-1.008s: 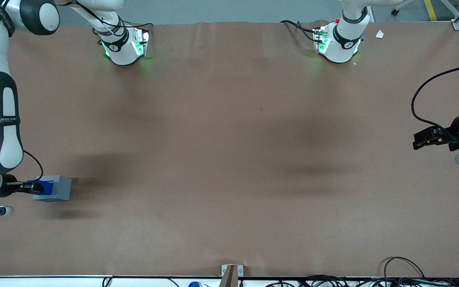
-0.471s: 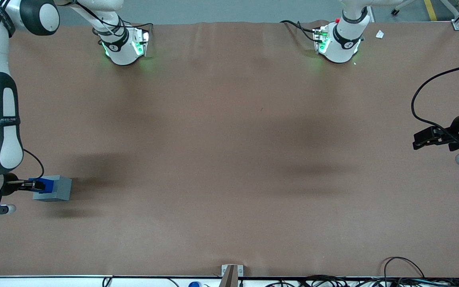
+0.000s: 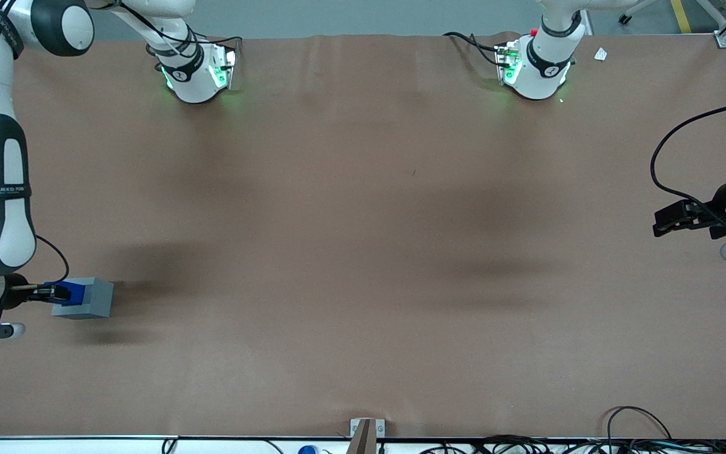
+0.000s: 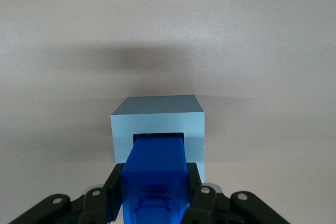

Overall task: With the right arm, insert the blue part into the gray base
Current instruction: 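Lower the blue block into the gray base's square opening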

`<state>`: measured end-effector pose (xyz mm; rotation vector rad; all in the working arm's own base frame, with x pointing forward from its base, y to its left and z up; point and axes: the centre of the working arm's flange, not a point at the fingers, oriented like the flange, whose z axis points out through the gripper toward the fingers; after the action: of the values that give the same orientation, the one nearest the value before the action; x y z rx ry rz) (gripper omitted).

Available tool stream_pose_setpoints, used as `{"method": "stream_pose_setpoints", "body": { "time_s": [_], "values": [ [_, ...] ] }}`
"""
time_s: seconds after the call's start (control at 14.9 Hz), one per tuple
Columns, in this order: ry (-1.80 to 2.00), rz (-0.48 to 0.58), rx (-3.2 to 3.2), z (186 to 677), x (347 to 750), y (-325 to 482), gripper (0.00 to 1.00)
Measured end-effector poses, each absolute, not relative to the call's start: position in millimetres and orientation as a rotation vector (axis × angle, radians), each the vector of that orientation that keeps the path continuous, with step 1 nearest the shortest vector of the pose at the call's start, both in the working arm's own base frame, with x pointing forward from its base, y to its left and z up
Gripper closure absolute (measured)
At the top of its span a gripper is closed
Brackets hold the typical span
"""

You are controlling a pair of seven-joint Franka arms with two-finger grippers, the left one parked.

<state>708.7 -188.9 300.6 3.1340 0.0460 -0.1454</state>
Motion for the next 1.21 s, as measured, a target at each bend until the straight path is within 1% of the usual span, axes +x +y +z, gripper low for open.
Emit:
{"method": "stream_pose_setpoints", "body": {
  "time_s": [1.21],
  "values": [
    [0.048, -0.146, 3.134, 298.9, 709.1, -187.9, 0.49]
  ]
}}
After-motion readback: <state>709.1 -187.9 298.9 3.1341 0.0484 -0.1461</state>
